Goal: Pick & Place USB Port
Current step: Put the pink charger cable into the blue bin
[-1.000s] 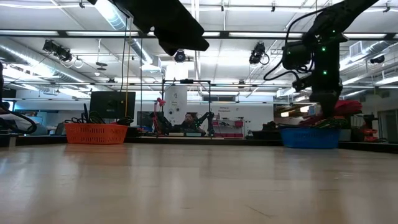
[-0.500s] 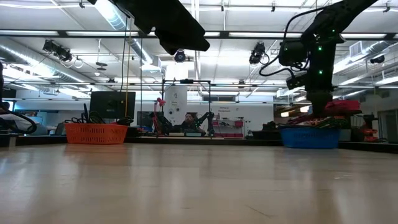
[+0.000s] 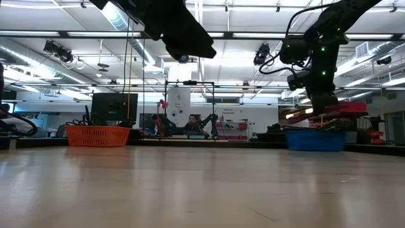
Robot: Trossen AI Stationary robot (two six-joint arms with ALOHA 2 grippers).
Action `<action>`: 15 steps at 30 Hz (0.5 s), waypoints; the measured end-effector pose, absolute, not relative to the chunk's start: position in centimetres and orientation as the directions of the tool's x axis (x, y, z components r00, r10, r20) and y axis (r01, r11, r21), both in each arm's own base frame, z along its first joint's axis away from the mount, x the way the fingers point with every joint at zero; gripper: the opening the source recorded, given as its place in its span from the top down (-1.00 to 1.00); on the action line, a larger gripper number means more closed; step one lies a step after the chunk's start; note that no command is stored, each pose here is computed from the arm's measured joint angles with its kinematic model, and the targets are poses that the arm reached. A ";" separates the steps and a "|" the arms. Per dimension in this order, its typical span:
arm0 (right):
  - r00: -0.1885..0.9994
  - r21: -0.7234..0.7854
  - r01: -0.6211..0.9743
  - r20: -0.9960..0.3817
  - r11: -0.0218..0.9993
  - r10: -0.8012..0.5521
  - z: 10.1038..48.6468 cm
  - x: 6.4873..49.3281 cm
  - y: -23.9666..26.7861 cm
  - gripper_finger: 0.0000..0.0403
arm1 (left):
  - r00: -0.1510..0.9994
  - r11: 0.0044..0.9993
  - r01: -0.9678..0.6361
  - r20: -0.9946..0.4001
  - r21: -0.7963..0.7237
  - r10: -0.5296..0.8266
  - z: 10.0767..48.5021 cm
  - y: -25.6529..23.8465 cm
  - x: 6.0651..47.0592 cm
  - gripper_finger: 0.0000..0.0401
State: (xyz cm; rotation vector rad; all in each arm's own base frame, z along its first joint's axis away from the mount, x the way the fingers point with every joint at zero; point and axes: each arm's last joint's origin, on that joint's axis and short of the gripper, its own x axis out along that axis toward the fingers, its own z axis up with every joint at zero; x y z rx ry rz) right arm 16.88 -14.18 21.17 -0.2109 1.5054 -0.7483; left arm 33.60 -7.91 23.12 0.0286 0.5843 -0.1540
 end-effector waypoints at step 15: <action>-0.165 -0.535 0.284 -0.845 0.796 -0.508 18.8 16.8 -16.9 0.95 | 0.823 0.989 0.145 -0.552 -0.022 -0.133 23.1 -7.7 33.6 0.21</action>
